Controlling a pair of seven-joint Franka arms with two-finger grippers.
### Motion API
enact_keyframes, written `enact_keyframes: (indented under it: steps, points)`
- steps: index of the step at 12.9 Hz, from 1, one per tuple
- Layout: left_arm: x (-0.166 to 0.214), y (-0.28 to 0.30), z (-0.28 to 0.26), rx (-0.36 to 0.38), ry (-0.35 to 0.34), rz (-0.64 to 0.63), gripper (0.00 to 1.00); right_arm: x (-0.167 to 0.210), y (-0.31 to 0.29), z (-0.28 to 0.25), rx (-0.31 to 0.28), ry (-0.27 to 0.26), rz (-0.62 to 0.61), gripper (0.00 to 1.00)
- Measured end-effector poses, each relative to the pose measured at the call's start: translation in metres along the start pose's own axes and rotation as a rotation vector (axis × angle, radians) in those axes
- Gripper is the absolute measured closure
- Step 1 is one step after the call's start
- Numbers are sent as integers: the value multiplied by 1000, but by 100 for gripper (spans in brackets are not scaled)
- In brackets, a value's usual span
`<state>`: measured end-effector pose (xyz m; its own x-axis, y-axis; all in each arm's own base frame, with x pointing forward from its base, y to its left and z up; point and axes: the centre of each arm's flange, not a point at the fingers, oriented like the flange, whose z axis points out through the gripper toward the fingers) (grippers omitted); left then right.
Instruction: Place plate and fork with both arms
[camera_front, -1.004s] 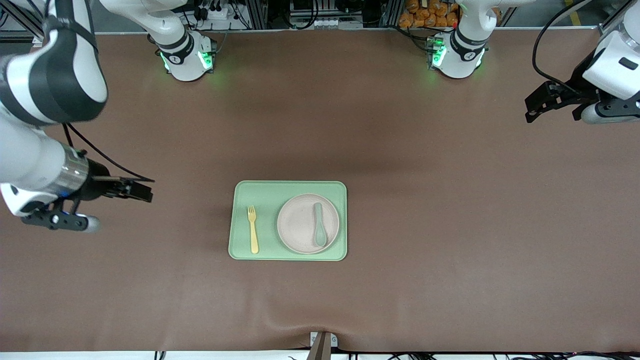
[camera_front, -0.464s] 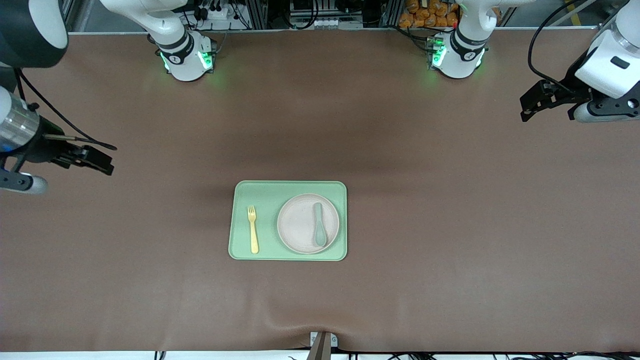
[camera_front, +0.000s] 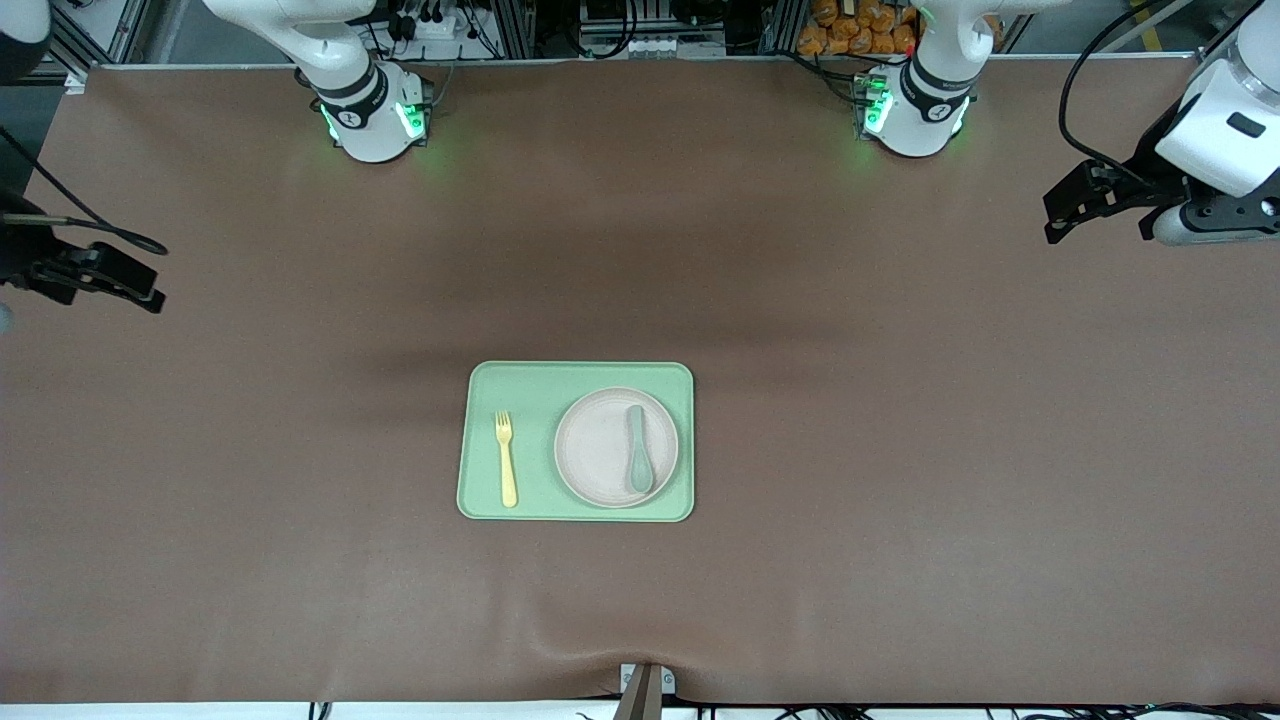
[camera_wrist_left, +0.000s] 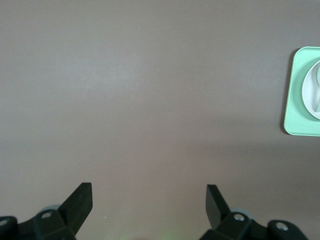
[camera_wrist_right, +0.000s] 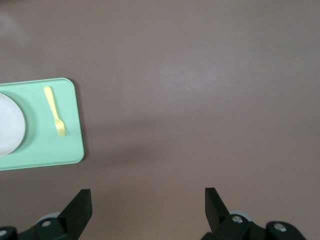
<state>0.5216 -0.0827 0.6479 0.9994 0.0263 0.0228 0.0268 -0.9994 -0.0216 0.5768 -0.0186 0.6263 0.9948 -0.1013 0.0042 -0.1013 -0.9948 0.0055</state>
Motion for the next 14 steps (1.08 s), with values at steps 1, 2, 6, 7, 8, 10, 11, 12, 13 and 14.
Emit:
enact_keyframes:
  steps: [1, 2, 6, 7, 8, 10, 11, 12, 13, 14]
  points:
    - [0, 0, 0, 0, 0, -1, 0, 0, 6, 2, 0, -4, -3, 0]
    - [0, -1, 0, 0, 1, -1, 0, 0, 8, 4, 0, -7, -4, 0]
    - [1, -1, -1, -1, 6, -1, 0, 1, 7, 3, 0, 1, -5, 0]
    - [1, -1, -1, -1, 7, -1, 0, 1, 6, 1, 2, 4, -8, 0]
    - [1, 0, -1, -1, 7, -1, 0, 0, 3, 0, 2, 6, -12, 0]
    - [1, 0, -1, -1, 7, 1, 0, -4, -1, 0, 1, -22, -29, 0]
    - [1, 1, -1, -1, 7, 3, 0, -6, -2, -2, 2, -24, -48, 0]
    - [1, 1, -1, -1, 8, 4, 0, -8, -2, -6, 3, -16, -59, 0]
    - [1, 1, -1, -1, 8, 4, 0, -11, -2, -11, 3, -8, -65, 0]
    - [1, 1, -1, -2, 9, 5, 0, -15, -2, -15, 4, -1, -68, 0]
